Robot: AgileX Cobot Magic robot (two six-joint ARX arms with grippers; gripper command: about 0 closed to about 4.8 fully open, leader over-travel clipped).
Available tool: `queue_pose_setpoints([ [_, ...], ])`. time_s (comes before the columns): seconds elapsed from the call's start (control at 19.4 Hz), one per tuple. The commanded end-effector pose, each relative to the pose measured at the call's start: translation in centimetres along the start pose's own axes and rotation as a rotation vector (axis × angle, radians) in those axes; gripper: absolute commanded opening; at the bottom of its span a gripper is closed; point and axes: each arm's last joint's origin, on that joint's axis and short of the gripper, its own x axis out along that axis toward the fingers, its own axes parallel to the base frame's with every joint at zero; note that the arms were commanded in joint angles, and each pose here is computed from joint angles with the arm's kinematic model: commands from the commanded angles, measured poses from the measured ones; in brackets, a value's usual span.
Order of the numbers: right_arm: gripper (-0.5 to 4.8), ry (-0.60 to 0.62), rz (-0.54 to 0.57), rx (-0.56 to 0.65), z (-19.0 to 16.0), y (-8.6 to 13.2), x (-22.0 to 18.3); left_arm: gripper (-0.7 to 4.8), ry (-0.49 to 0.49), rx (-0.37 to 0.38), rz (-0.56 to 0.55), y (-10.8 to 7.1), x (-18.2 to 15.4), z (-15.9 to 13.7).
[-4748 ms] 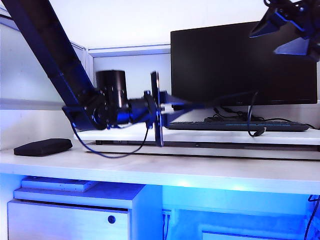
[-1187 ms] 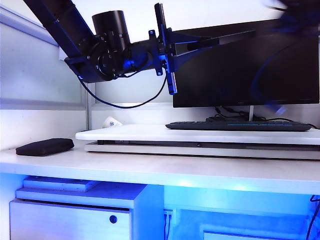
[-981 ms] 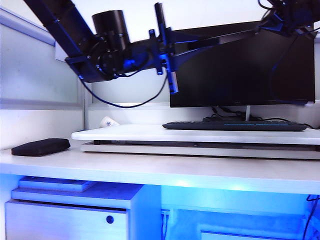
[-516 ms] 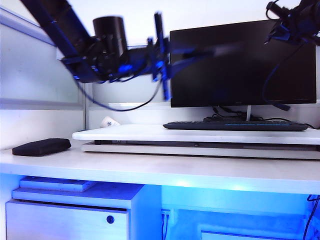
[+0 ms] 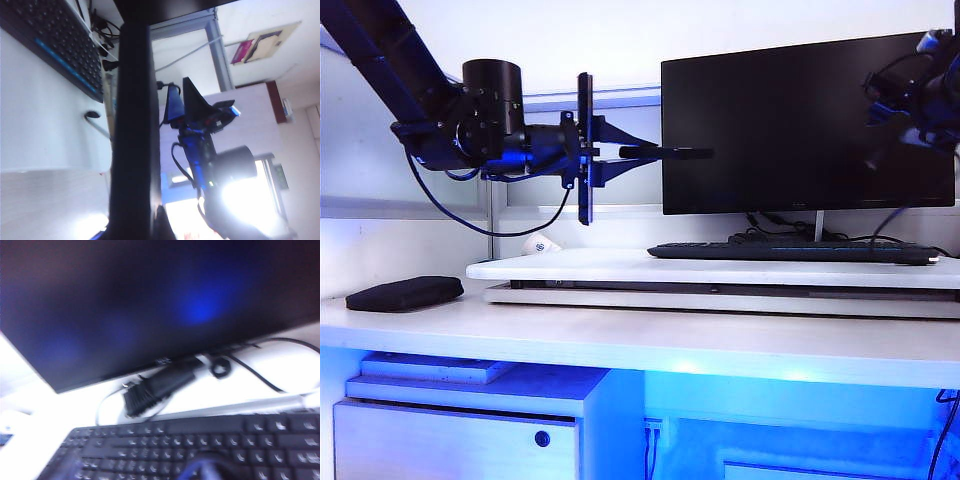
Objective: Unplug the data cable of the portable hard drive.
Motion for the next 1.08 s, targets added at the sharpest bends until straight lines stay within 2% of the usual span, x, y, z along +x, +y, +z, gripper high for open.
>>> queue_pose_setpoints([
  [0.05,3.82,0.073,-0.046,0.019,-0.2,-0.2,-0.1,-0.06,-0.101,-0.005,0.057,0.1,-0.1,0.3],
  [0.15,3.82,0.169,-0.112,0.042,-0.8,-0.6,-0.1,-0.06,-0.193,-0.044,0.121,0.7,-0.4,0.6],
  [0.21,3.82,0.205,-0.137,0.05,-1.1,-0.7,-0.2,-0.06,-0.206,-0.048,0.134,0.9,-0.4,0.6],
  [0.36,3.82,0.379,-0.198,0.213,-2.7,-1.2,-0.8,-0.06,-0.233,-0.057,0.217,1.7,-0.5,0.5],
  [0.46,3.82,0.457,-0.202,0.229,-3.4,-1.3,-1.1,-0.06,-0.252,-0.024,0.253,2.0,-0.6,0.5],
  [0.52,3.82,0.493,-0.212,0.239,-3.7,-1.3,-1.3,-0.06,-0.295,-0.011,0.302,2.3,-0.7,0.6],
  [0.62,3.83,0.528,-0.205,0.252,-4.0,-1.2,-1.4,-0.06,-0.353,0.025,0.378,2.8,-1.3,1.0],
  [0.67,3.83,0.547,-0.186,0.261,-4.1,-1.1,-1.5,-0.06,-0.374,0.082,0.468,3.3,-1.8,1.6],
  [0.72,3.84,0.554,-0.17,0.266,-4.1,-1.1,-1.5,-0.06,-0.368,0.108,0.498,3.4,-2.0,2.3],
  [0.93,3.92,0.577,-0.12,0.279,-4.1,-0.8,-1.5,-0.06,-0.382,0.125,0.529,3.3,-2.1,4.9],
  [0.98,4.01,0.582,-0.11,0.282,-4.1,-0.7,-1.5,-0.06,-0.372,0.113,0.552,3.2,-2.0,5.1],
  [1.03,4.52,0.584,-0.106,0.28,-4.2,-0.5,-1.4,-0.05,-0.355,0.121,0.571,3.2,-2.0,5.1],
  [1.08,4.79,0.584,-0.106,0.28,-4.2,-0.5,-1.4,0.04,-0.333,0.126,0.574,3.3,-2.0,5.0],
])
